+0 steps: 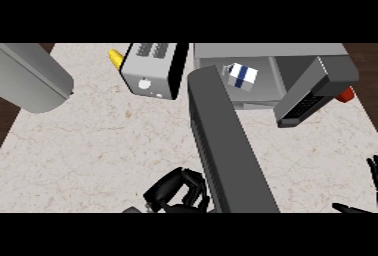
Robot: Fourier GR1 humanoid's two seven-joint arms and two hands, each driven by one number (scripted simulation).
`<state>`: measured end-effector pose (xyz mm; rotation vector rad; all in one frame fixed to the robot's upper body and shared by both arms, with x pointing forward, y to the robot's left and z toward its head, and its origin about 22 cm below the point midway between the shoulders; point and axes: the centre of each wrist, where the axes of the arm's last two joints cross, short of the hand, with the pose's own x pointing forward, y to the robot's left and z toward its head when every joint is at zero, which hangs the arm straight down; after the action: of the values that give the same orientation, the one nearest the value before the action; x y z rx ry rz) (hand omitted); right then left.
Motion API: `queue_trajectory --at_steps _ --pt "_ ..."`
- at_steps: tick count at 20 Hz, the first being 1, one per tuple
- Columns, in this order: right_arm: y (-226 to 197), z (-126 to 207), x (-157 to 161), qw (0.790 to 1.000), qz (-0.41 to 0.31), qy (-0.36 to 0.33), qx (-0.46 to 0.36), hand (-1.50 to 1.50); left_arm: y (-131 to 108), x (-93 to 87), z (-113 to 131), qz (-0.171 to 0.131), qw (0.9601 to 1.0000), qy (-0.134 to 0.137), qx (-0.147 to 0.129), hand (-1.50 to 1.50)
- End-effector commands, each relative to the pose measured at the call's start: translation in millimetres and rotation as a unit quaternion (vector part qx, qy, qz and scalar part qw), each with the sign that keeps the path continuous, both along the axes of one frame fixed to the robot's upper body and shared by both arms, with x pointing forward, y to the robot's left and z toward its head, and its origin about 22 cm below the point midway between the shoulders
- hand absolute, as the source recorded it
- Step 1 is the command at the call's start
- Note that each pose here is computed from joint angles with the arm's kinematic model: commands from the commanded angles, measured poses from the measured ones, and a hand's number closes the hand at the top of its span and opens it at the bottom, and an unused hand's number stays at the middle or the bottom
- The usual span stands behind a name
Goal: Pick up the milk, place it into the microwave and close the microwave
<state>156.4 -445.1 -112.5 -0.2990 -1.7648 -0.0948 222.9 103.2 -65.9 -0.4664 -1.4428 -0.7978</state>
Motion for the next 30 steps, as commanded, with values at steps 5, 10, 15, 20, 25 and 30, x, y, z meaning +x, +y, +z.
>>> queue_trajectory --at_steps 5,10,15,20,25,30 --pt "-1.5 5.8 4.3 0.996 0.064 -0.06 0.035 -1.5 -48.8 -3.6 -14.3 -0.083 0.9952 0.001 0.052 1.5" --pt "-2.3 24.0 19.4 0.991 0.103 -0.082 0.035 -1.5 -67.7 -5.7 -3.3 -0.067 0.9972 -0.031 0.004 1.5" --pt "10.3 34.3 32.0 0.986 0.131 -0.099 0.033 -1.5 -81.6 -7.0 8.0 -0.041 0.9982 -0.039 -0.02 1.5" --pt "20.2 54.6 63.5 0.982 0.153 -0.105 0.028 -1.5 -85.9 2.9 13.8 -0.003 0.9988 -0.039 -0.029 -1.5" --pt "25.8 57.2 63.4 0.978 0.174 -0.106 0.04 -1.5 -94.7 25.6 33.4 0.017 0.9971 -0.068 -0.032 1.5" --pt "35.9 70.5 79.9 0.973 0.204 -0.104 0.032 -1.5 -103.8 43.7 54.9 0.038 0.9935 -0.099 -0.041 1.5"
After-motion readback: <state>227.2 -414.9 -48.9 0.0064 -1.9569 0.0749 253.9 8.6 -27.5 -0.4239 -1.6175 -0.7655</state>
